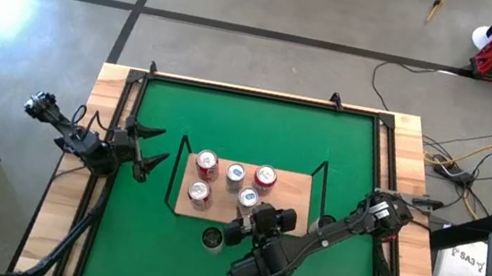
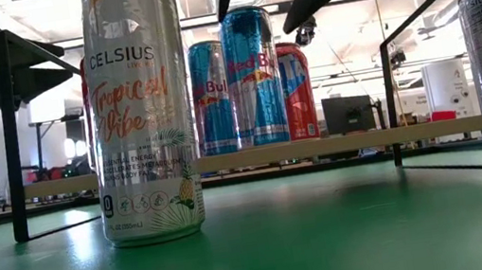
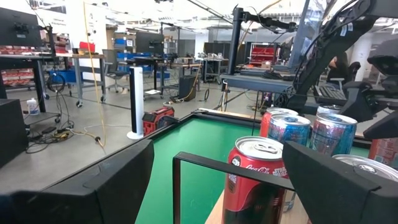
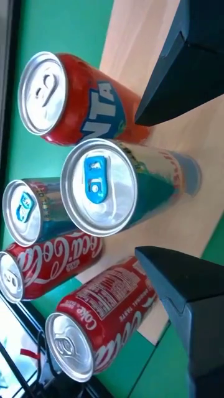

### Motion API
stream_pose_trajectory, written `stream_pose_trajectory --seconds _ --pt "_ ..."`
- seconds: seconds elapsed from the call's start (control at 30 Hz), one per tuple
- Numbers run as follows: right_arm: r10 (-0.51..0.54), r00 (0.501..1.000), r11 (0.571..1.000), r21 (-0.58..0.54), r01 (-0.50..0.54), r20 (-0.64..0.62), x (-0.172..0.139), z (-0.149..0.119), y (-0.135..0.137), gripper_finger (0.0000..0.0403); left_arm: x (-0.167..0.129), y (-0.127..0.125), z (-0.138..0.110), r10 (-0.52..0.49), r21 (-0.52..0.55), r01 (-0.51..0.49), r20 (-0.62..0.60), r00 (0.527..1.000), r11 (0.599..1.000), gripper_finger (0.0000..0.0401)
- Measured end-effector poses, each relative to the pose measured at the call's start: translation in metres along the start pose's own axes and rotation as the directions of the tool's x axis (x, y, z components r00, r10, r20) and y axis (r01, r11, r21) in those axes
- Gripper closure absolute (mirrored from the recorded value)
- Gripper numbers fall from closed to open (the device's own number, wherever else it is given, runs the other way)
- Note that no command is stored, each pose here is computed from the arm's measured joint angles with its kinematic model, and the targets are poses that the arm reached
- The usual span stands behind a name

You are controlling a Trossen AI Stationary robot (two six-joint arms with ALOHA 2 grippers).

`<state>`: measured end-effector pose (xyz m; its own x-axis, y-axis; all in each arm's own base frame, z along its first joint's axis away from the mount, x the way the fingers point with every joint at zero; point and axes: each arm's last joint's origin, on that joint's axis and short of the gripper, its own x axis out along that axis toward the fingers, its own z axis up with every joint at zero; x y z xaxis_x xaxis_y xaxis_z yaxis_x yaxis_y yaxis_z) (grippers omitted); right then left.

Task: Place canned beverage on shelf
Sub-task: Put the blue soda can on the shelf

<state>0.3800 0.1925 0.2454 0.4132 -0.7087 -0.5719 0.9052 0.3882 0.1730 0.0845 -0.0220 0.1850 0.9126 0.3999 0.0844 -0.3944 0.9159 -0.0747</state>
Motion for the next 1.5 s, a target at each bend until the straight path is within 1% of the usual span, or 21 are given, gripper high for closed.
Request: stream_pose_trajectory --seconds 0.27,0.37,0.57,0.73,0.97,1.07,1.23,1.27,1.4,1.5 --pt "0.003 1.0 1.0 0.014 -0.004 0.009 0.01 0.001 0.003 0.0077 0.0 0.0 0.0 0.0 0.0 0.0 0.0 1.0 1.0 0.0061" --pt "0.011 1.0 1.0 0.0 -0.011 0.006 0.013 0.002 0.005 0.0077 0.0 0.0 0.0 0.0 0.0 0.0 0.0 1.0 1.0 0.0061" --pt "-0.013 1.0 1.0 0.011 0.013 0.002 0.023 0.006 0.004 0.0078 0.0 0.0 0.0 0.0 0.0 0.0 0.0 1.0 1.0 0.0061" --pt "-0.028 0.999 0.999 0.028 0.029 -0.021 0.034 0.003 0.003 0.0078 0.0 0.0 0.0 0.0 0.0 0.0 0.0 1.0 1.0 0.0061" --pt "-0.022 0.999 0.999 0.025 0.023 -0.024 0.035 0.003 0.004 0.008 0.0 0.0 0.0 0.0 0.0 0.0 0.0 1.0 1.0 0.0061" --pt "-0.021 0.999 1.0 0.014 0.021 -0.031 0.034 0.004 0.005 0.01 0.0 0.0 0.0 0.0 0.0 0.0 0.0 1.0 1.0 0.0061" --pt "-0.023 0.999 0.999 0.022 0.024 -0.04 0.035 0.002 0.004 0.0171 0.0 0.0 0.0 0.0 0.0 0.0 0.0 1.0 1.0 0.0061" --pt "-0.023 0.999 0.999 0.022 0.023 -0.039 0.035 0.002 0.004 0.018 0.0 0.0 0.0 0.0 0.0 0.0 0.0 1.0 1.0 0.0061" --pt "-0.013 0.999 0.999 0.035 0.015 -0.049 0.034 0.003 0.006 0.018 0.0 0.0 0.0 0.0 0.0 0.0 0.0 1.0 1.0 0.0061" --pt "0.014 0.997 0.998 0.056 -0.01 -0.072 0.032 0.004 0.011 0.018 0.0 0.0 0.0 0.0 0.0 0.0 0.0 1.0 1.0 0.0061"
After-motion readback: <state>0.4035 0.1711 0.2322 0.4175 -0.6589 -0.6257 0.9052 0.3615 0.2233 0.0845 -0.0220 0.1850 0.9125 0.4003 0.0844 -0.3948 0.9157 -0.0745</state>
